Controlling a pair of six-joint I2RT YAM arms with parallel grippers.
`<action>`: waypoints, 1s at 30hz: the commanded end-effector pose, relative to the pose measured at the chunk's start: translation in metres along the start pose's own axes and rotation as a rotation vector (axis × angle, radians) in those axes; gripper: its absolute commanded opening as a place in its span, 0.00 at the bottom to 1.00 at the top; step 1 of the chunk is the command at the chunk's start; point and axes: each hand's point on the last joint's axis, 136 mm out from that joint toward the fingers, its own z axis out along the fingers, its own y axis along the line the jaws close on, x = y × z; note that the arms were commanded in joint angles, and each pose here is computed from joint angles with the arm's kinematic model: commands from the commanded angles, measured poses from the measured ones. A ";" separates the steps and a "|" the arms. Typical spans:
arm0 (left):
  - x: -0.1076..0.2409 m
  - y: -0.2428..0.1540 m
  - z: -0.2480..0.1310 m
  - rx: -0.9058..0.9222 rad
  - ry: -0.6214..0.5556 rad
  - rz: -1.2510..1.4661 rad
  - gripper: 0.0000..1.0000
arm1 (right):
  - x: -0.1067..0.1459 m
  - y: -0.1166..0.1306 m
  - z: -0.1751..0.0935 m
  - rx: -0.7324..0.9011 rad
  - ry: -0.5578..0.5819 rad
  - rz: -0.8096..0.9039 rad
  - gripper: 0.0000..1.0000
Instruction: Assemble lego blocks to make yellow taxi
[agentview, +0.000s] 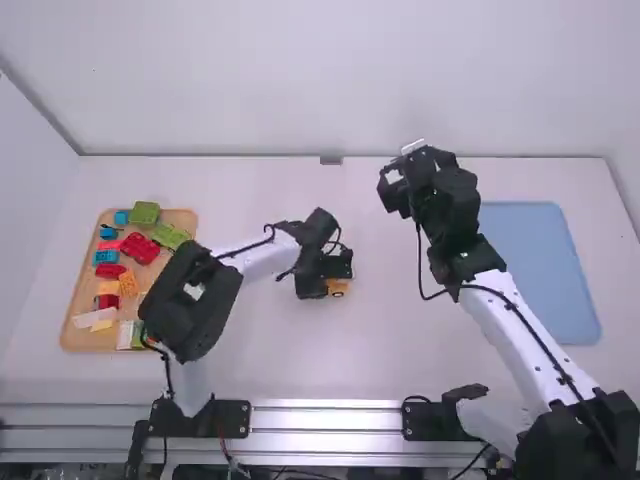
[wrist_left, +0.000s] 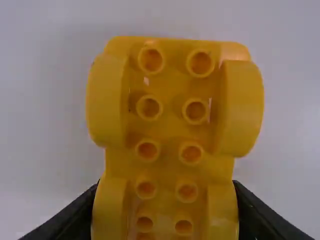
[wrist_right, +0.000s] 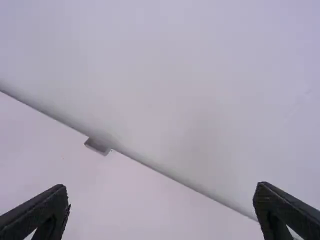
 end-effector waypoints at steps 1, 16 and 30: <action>0.006 -0.005 0.007 0.020 0.013 -0.005 0.54 | -0.015 -0.006 -0.001 0.013 -0.027 0.004 0.98; 0.015 0.012 0.006 -0.059 0.061 0.051 0.99 | -0.015 -0.006 -0.001 0.013 -0.027 0.004 0.98; 0.021 0.040 -0.103 -0.207 -0.034 -0.078 0.99 | -0.016 -0.006 -0.001 0.015 -0.031 -0.022 0.98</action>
